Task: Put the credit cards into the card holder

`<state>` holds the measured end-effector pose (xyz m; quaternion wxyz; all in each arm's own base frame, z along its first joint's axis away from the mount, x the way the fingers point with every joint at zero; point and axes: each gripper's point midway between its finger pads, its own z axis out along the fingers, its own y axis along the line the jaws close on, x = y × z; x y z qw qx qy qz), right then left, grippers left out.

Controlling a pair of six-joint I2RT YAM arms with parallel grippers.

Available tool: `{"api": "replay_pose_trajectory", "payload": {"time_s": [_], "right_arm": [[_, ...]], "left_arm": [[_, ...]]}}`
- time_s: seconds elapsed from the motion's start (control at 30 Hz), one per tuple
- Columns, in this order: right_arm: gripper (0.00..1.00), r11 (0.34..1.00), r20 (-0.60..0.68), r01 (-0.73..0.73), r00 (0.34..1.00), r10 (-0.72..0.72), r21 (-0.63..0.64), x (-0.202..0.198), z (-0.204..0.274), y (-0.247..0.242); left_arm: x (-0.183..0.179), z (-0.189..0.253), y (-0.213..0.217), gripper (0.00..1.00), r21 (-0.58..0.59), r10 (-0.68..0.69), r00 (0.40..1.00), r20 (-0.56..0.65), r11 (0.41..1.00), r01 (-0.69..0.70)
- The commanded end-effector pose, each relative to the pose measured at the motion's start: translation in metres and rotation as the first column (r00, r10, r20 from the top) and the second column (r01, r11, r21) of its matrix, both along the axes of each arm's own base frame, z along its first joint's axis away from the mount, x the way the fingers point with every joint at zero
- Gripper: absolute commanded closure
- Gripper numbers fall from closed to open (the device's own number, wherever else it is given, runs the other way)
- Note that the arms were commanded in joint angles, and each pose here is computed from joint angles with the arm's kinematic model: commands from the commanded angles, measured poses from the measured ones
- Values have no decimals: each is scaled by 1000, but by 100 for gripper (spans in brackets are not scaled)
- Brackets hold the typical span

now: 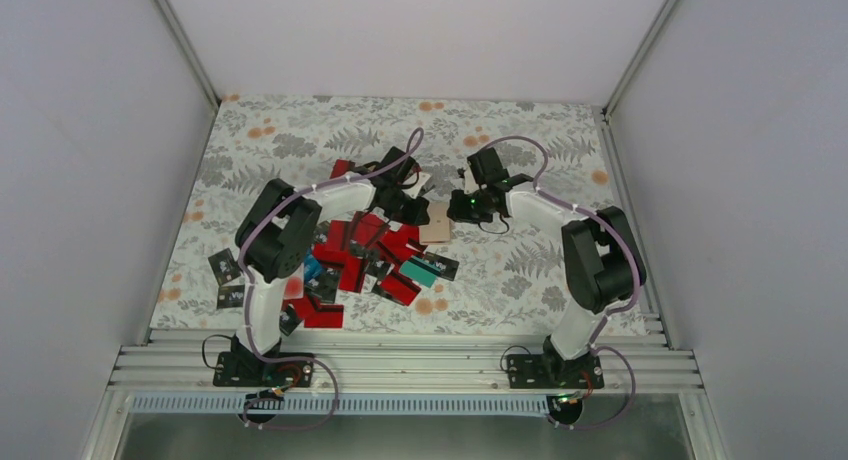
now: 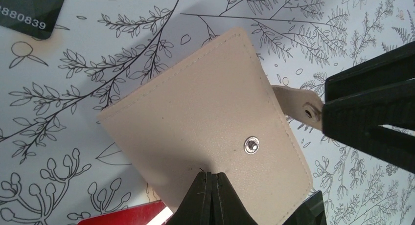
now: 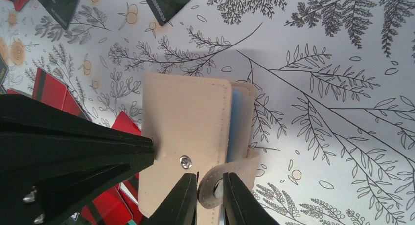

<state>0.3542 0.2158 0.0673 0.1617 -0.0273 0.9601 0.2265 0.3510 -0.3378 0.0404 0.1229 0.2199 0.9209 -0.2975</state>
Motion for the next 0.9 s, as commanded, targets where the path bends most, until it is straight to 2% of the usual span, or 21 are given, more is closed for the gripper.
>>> {"api": "replay_pose_trajectory", "payload": {"time_s": [0.0, 0.3, 0.47, 0.87], "right_arm": [[83, 999, -5, -12, 1000, 12, -36, 1, -9, 1], [87, 999, -15, -5, 1000, 5, -50, 1, -14, -1], [95, 998, -12, 1, 1000, -2, -59, 1, -13, -2], [96, 998, -7, -55, 998, 54, -13, -3, -2, 21]], "left_arm": [[5, 0, -9, 98, -22, -19, 1000, 1, 1000, 19], [3, -12, -8, 98, -4, -20, 1000, -21, 1000, 20], [3, -15, -8, 98, 0, -21, 999, -28, 1000, 21], [1, -19, -10, 98, 1, -25, 999, -34, 1000, 25]]}}
